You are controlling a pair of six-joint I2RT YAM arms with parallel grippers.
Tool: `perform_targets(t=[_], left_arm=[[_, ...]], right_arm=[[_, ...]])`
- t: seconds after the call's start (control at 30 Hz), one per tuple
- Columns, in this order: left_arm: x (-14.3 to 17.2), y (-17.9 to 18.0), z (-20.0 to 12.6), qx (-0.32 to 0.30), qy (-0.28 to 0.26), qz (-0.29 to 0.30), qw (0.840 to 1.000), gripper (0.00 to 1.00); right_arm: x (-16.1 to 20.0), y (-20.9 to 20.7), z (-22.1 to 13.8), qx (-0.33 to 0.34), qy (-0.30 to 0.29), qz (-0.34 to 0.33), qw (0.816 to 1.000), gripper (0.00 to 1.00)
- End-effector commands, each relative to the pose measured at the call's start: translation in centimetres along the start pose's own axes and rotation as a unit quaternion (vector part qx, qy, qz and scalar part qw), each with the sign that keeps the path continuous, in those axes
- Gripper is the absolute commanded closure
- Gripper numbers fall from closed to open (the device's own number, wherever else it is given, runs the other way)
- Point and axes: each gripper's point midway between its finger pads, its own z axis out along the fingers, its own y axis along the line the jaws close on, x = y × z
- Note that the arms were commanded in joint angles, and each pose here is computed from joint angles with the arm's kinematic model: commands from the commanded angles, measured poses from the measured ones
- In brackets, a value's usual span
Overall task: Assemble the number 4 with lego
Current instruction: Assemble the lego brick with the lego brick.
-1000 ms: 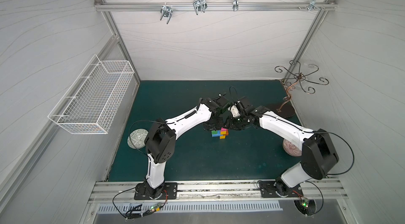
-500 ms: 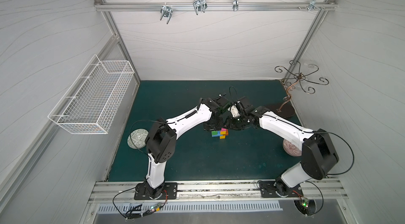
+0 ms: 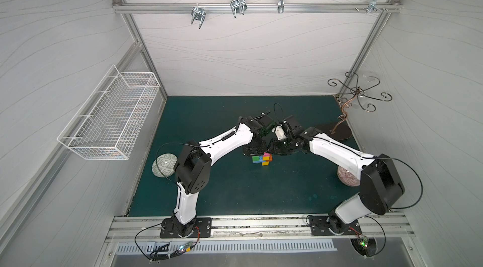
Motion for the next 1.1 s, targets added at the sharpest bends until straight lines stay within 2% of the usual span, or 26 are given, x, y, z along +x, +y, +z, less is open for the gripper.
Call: perform_targets(t=[0.0, 1.07], left_arm=[[-0.2, -0.1, 1.3, -0.011, 0.000, -0.015, 1.000, 1.00], [0.5, -0.3, 2.9, -0.020, -0.002, -0.022, 1.000, 1.00]], right_arm=[[3.5, -4.0, 1.1, 0.069, 0.058, 0.029, 0.995, 0.68], [4.1, -4.5, 1.2, 0.068, 0.065, 0.036, 0.995, 0.69]])
